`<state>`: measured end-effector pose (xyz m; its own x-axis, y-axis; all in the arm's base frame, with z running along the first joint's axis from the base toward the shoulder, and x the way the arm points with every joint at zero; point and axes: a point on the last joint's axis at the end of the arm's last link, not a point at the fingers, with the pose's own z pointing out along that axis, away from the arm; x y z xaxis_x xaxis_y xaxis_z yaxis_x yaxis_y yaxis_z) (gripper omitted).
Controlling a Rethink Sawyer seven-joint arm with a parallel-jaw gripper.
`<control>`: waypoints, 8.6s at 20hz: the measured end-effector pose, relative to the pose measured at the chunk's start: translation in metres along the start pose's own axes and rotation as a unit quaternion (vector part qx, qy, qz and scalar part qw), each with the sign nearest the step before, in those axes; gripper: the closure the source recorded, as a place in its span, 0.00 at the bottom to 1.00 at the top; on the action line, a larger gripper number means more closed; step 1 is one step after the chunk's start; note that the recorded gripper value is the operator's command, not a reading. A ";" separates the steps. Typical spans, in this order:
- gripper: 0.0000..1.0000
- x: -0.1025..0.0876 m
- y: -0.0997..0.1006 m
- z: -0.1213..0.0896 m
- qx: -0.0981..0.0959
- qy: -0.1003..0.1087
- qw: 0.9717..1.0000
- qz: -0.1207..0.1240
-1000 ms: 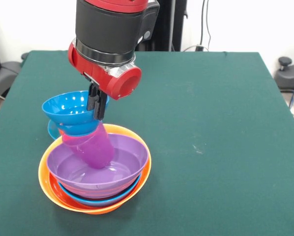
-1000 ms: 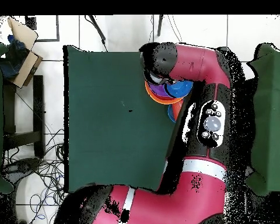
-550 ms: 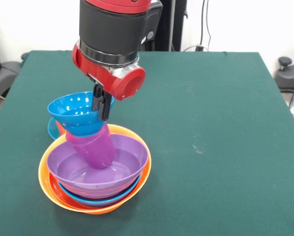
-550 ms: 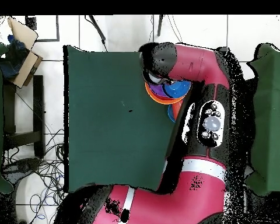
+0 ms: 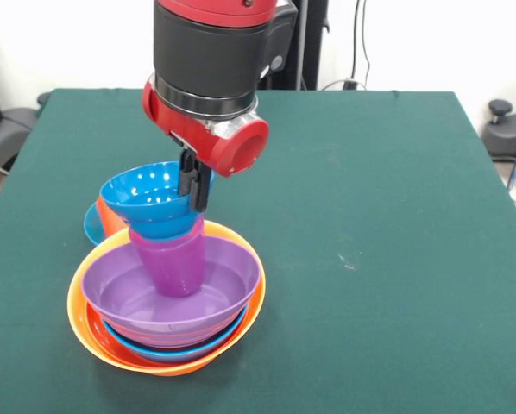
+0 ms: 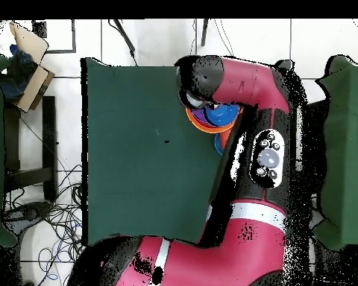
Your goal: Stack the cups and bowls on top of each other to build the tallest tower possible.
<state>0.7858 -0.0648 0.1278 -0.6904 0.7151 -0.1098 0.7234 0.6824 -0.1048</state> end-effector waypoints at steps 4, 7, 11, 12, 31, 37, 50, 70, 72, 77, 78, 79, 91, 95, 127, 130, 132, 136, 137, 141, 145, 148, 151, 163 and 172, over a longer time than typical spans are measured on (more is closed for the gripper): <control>1.00 0.006 0.005 -0.001 0.001 -0.001 1.000 -0.005; 1.00 0.013 0.012 -0.002 0.002 -0.002 1.000 -0.012; 1.00 0.018 0.016 -0.004 0.004 -0.003 1.000 -0.017; 1.00 0.019 0.017 -0.004 0.005 -0.004 1.000 -0.017; 1.00 0.014 -0.017 0.018 0.062 -0.019 0.998 -0.018; 1.00 0.019 -0.022 0.026 0.069 -0.011 0.997 -0.018; 1.00 0.014 -0.009 0.033 0.014 -0.026 1.000 -0.005; 1.00 0.005 -0.001 0.029 -0.006 -0.042 0.999 -0.003; 1.00 0.003 -0.001 0.028 -0.007 -0.044 0.999 -0.003; 1.00 -0.001 0.000 0.026 -0.010 -0.046 0.999 -0.001; 1.00 -0.002 0.000 0.026 -0.010 -0.046 0.999 -0.001; 1.00 -0.003 0.000 0.025 -0.009 -0.046 0.999 -0.001; 0.00 -0.016 0.009 0.011 -0.017 -0.054 0.998 0.000; 0.00 -0.017 0.009 0.011 -0.017 -0.053 0.998 0.002; 0.00 -0.021 0.008 0.012 -0.027 -0.045 0.999 0.011; 0.00 -0.021 0.008 0.010 -0.027 -0.044 0.999 0.011; 0.00 -0.021 0.007 0.007 -0.026 -0.042 0.999 0.011; 0.00 -0.020 0.006 0.000 -0.021 -0.035 0.999 0.012; 0.00 -0.020 0.005 -0.001 -0.021 -0.034 0.999 0.012; 0.00 -0.021 0.004 -0.012 -0.018 -0.029 0.999 0.013; 0.00 -0.022 0.003 -0.023 -0.017 -0.027 0.999 0.015; 0.00 -0.023 0.002 -0.033 -0.016 -0.026 0.999 0.016; 0.00 -0.025 0.001 -0.043 -0.016 -0.026 0.999 0.017; 0.00 -0.029 0.001 -0.065 -0.023 -0.034 0.999 0.019; 0.00 -0.017 -0.002 -0.069 -0.019 -0.028 0.999 0.015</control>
<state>0.7963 -0.0676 0.1978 -0.6659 0.7270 -0.1678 0.7432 0.6661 -0.0635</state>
